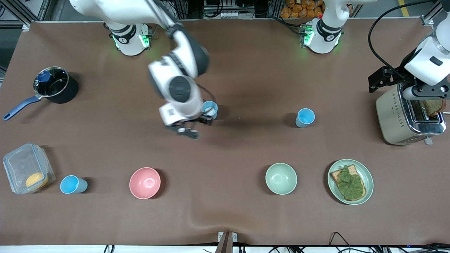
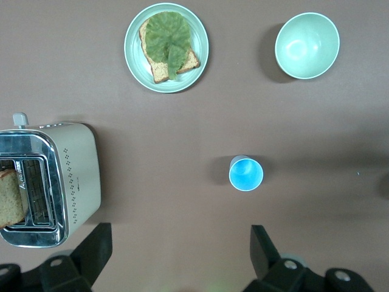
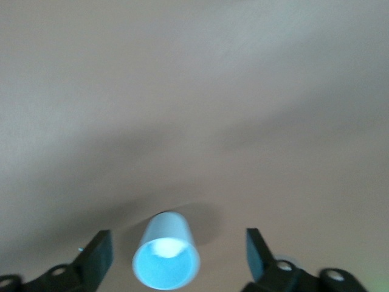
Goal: Stack blue cups with both arms
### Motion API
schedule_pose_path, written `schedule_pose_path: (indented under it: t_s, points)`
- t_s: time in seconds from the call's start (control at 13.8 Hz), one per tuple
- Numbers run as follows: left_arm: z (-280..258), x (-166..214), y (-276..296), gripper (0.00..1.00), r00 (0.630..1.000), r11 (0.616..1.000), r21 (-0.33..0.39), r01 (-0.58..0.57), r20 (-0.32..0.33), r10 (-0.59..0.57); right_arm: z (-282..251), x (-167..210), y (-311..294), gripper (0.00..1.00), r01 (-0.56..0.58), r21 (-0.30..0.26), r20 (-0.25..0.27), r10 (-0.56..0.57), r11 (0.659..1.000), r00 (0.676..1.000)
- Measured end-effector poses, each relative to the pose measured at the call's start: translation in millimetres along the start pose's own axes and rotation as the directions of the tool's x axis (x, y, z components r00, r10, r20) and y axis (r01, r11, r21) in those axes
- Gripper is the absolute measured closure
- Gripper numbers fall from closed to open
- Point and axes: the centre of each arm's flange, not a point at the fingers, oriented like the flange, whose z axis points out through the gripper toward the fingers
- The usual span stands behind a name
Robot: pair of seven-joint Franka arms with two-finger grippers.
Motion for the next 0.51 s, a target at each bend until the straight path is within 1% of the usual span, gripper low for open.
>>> schedule_pose_path:
  t_s: [0.07, 0.15, 0.22, 0.29, 0.36, 0.51]
  points:
    - [0, 0, 0, 0.00, 1.000, 1.000, 0.000, 0.000, 0.000, 0.000, -28, 18, 29, 0.00, -0.002, 0.017, -0.005, 0.002, 1.000, 1.000]
    - [0, 0, 0, 0.00, 1.000, 1.000, 0.000, 0.000, 0.000, 0.000, -49, 34, 57, 0.00, 0.026, 0.033, -0.019, -0.025, 0.999, 0.999]
    - [0, 0, 0, 0.00, 1.000, 1.000, 0.000, 0.001, 0.000, -0.001, -64, 48, 83, 0.00, 0.080, 0.042, -0.034, -0.079, 0.996, 0.996]
    - [0, 0, 0, 0.00, 1.000, 1.000, 0.000, 0.001, 0.000, -0.001, -74, 63, 110, 0.00, 0.128, 0.050, -0.044, -0.126, 0.991, 0.991]
    - [0, 0, 0, 0.00, 1.000, 1.000, 0.000, 0.001, 0.000, -0.001, -81, 77, 135, 0.00, 0.152, 0.055, -0.049, -0.150, 0.987, 0.988]
    - [0, 0, -1, 0.00, 1.000, 1.000, 0.000, 0.001, 0.000, -0.001, -90, 96, 178, 0.00, 0.226, 0.044, -0.049, -0.224, 0.973, 0.973]
